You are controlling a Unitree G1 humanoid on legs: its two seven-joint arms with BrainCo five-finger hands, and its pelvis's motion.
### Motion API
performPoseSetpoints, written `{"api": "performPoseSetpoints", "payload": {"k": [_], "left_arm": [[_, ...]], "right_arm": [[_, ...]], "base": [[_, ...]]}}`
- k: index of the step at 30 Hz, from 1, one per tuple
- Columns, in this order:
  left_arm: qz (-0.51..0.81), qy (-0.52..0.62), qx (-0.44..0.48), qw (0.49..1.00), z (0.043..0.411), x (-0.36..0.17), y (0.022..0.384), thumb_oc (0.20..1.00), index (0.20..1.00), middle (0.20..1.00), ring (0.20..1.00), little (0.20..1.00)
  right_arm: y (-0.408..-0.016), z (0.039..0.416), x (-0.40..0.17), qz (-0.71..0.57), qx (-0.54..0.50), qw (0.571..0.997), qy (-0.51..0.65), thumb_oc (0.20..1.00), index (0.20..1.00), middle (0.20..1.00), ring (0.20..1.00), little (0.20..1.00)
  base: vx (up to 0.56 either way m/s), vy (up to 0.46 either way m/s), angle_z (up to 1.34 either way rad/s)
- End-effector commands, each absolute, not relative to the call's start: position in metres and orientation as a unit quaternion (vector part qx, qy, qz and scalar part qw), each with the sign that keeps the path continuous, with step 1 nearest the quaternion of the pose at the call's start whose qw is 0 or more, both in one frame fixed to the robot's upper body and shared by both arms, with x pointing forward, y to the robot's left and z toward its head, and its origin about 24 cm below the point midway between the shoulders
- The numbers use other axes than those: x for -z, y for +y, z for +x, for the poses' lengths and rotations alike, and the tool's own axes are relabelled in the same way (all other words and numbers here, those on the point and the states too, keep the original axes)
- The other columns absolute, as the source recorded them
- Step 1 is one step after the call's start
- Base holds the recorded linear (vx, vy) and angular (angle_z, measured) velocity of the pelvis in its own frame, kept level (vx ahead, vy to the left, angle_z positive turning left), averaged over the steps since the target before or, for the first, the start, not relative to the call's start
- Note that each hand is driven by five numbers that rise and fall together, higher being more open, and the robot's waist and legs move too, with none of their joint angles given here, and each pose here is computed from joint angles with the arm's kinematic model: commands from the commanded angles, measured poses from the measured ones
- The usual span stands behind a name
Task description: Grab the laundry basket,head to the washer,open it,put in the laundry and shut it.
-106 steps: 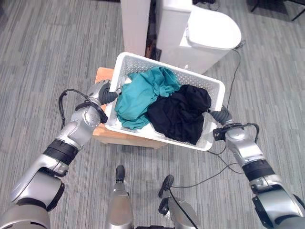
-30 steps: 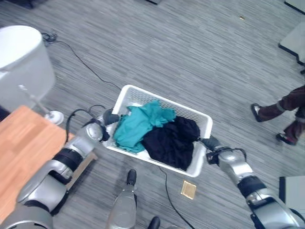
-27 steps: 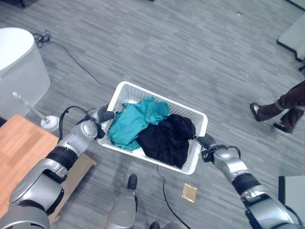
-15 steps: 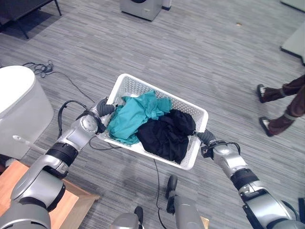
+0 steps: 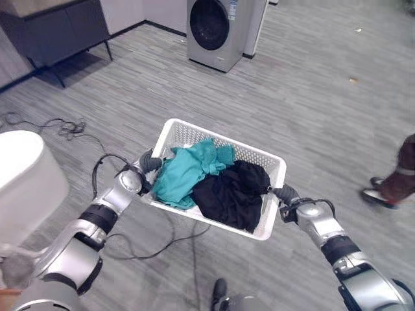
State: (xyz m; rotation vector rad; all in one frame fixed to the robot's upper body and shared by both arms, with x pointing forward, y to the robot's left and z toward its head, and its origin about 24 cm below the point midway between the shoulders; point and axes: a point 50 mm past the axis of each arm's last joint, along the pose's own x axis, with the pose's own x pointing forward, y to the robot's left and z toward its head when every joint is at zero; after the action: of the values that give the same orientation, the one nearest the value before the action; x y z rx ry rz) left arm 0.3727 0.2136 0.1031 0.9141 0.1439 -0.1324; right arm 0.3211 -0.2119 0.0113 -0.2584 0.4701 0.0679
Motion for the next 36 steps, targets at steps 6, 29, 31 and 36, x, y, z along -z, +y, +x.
{"api": "performPoseSetpoints", "payload": {"k": [6, 29, 31, 36], "left_arm": [[0.455, -0.036, 0.012, 0.890, 0.391, -0.176, 0.213, 0.200, 0.200, 0.200, 0.200, 0.200], [0.455, -0.014, 0.013, 0.890, 0.384, -0.158, 0.223, 0.200, 0.200, 0.200, 0.200, 0.200], [0.460, -0.022, 0.015, 0.888, 0.387, -0.160, 0.217, 0.200, 0.200, 0.200, 0.200, 0.200], [0.460, -0.022, 0.015, 0.888, 0.387, -0.160, 0.217, 0.200, 0.200, 0.200, 0.200, 0.200]], "right_arm": [[-0.227, 0.327, -0.054, -0.107, -0.023, 0.986, 0.123, 0.200, 0.200, 0.200, 0.200, 0.200], [-0.208, 0.335, -0.049, -0.100, -0.038, 0.986, 0.129, 0.200, 0.200, 0.200, 0.200, 0.200], [-0.212, 0.333, -0.052, -0.098, -0.033, 0.987, 0.121, 0.200, 0.200, 0.200, 0.200, 0.200], [-0.213, 0.332, -0.052, -0.098, -0.033, 0.987, 0.121, 0.200, 0.200, 0.200, 0.200, 0.200]], "base": [[0.40, 0.060, -0.19], [0.56, 0.159, -0.15], [0.59, -0.074, 0.79], [0.12, -0.014, 0.44]]}}
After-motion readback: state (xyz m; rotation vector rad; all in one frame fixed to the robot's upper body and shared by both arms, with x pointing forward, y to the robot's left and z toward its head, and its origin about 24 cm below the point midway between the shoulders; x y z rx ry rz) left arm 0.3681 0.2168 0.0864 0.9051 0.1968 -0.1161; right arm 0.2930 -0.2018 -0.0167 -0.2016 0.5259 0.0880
